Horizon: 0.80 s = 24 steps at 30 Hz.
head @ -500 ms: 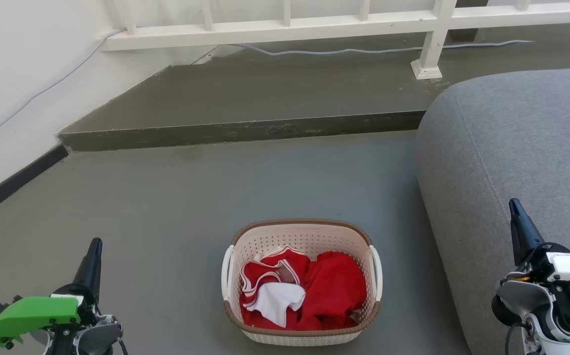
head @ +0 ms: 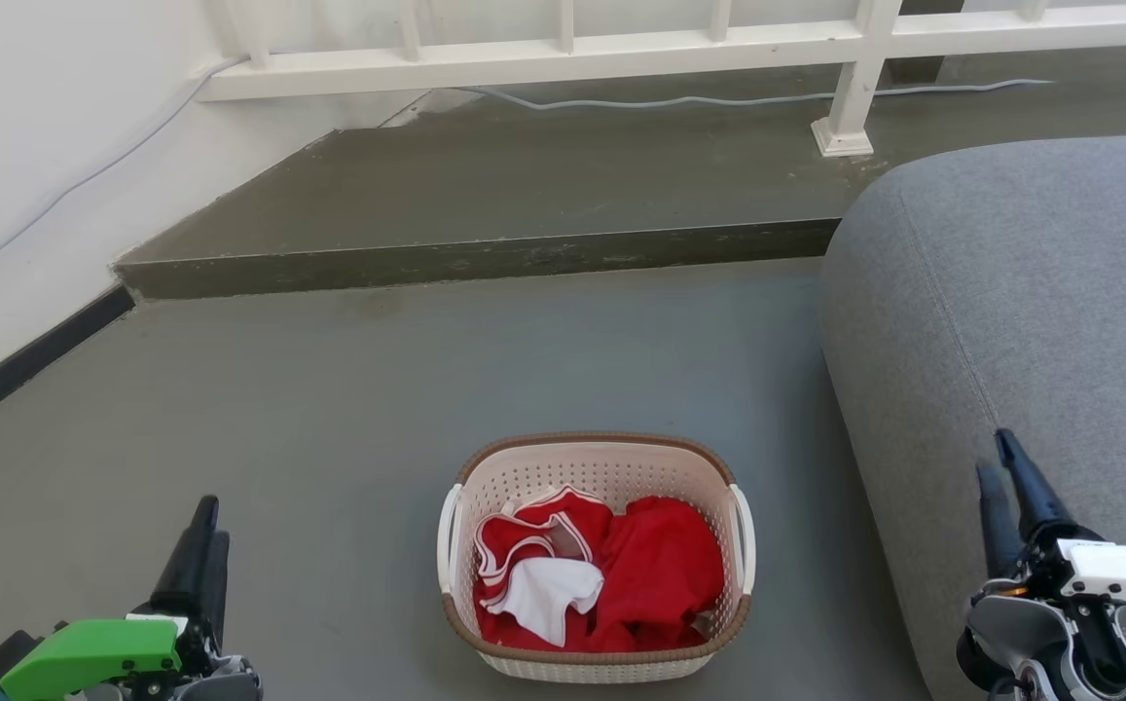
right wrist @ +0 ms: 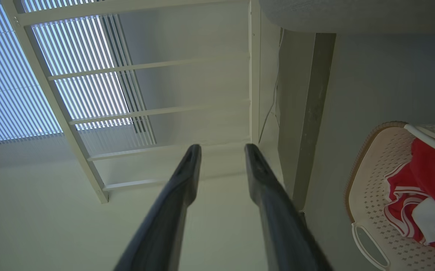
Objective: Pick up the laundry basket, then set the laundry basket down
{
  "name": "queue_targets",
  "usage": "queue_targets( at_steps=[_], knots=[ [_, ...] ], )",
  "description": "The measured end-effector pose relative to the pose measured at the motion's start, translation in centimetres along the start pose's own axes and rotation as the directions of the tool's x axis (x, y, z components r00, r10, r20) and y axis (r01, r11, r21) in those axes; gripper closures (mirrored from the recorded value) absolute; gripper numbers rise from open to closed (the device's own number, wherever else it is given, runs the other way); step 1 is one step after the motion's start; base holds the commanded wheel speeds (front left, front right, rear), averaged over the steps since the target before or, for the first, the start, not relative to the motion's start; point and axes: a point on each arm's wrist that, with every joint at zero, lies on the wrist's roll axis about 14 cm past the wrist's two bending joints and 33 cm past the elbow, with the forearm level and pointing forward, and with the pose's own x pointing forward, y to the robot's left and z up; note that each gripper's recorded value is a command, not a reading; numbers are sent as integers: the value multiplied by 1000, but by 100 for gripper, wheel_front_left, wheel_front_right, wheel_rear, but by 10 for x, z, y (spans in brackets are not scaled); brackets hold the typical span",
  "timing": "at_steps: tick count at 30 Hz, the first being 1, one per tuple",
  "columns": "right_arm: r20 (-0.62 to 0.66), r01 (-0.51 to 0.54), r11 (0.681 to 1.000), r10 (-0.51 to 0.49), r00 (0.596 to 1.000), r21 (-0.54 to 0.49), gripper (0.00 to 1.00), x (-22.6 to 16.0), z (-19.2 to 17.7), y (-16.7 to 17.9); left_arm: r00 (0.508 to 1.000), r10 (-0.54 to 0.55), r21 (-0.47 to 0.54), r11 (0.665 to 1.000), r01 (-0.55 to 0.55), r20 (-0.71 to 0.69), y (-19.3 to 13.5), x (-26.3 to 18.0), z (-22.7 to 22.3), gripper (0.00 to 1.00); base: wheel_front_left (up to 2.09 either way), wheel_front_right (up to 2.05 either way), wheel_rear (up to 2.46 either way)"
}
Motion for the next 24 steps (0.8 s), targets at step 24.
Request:
queue_targets(
  at_steps=[24],
  knots=[
    [-10, -63, 986, 62, 998, -157, 0, 5, -8, 22, 999, -33, 200, 979, 32, 1, -13, 5, -4, 0, 0, 0, 0]
  ],
)
